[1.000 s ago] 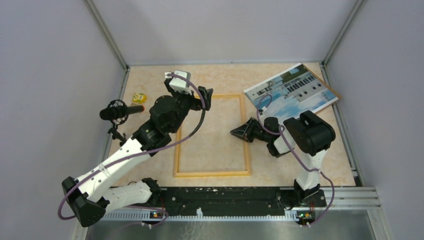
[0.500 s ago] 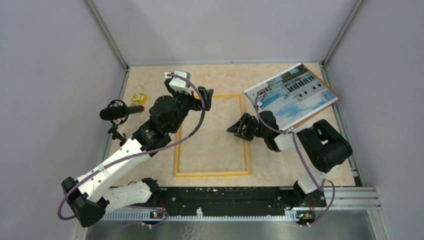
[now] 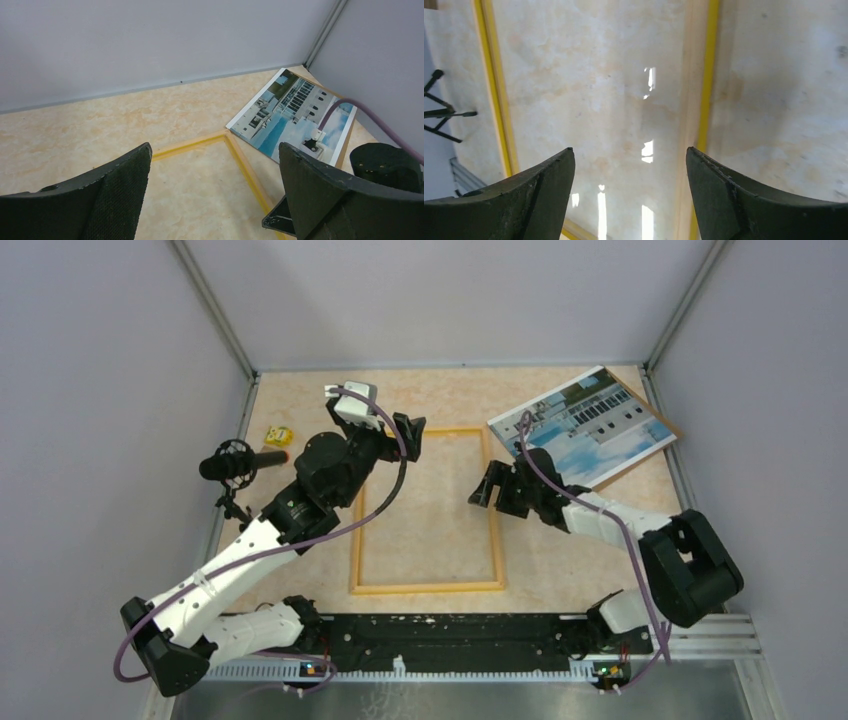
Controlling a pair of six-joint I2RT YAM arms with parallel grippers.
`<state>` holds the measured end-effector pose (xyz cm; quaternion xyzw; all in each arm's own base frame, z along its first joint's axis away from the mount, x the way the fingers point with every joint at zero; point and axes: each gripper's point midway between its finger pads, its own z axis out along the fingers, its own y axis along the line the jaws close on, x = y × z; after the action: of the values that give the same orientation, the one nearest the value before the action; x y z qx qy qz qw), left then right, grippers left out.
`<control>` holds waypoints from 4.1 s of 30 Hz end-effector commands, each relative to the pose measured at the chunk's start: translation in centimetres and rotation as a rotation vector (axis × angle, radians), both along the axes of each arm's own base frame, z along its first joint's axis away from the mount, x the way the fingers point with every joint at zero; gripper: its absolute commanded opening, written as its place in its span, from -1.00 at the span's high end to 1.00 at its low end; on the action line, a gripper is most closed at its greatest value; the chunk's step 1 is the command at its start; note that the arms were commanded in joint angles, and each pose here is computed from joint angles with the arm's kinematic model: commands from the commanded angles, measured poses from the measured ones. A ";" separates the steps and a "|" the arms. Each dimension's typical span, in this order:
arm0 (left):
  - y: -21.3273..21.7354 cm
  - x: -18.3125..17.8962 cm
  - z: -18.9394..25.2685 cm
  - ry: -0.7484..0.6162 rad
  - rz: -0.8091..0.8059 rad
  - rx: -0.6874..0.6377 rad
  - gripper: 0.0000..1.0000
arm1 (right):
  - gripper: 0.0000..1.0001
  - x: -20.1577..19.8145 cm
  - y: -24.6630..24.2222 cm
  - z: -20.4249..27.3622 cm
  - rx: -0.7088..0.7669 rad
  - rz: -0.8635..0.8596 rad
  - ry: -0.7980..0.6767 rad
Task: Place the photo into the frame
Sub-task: Place the photo frame item in the photo frame, then pick up the photo at the center of the board.
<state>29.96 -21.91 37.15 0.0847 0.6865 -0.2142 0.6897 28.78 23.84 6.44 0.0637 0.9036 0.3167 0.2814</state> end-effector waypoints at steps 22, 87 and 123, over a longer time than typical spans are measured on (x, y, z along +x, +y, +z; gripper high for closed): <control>-1.8 -0.2 1.1 0.005 -0.074 -0.049 -0.97 | -0.63 -2.6 -6.3 2.5 -0.298 -0.097 -0.081; -1.1 0.5 0.9 0.004 -0.036 -0.029 -0.97 | -0.29 5.4 -18.2 0.6 0.340 -0.922 -0.234; -1.1 0.5 0.7 0.011 -0.033 -0.027 -0.98 | 1.00 6.1 -22.2 5.1 0.053 -0.969 -0.277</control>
<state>30.58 -23.56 34.50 0.0983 0.7142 -0.2250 0.6555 35.81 3.14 8.09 0.4950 0.6842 0.2367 0.4804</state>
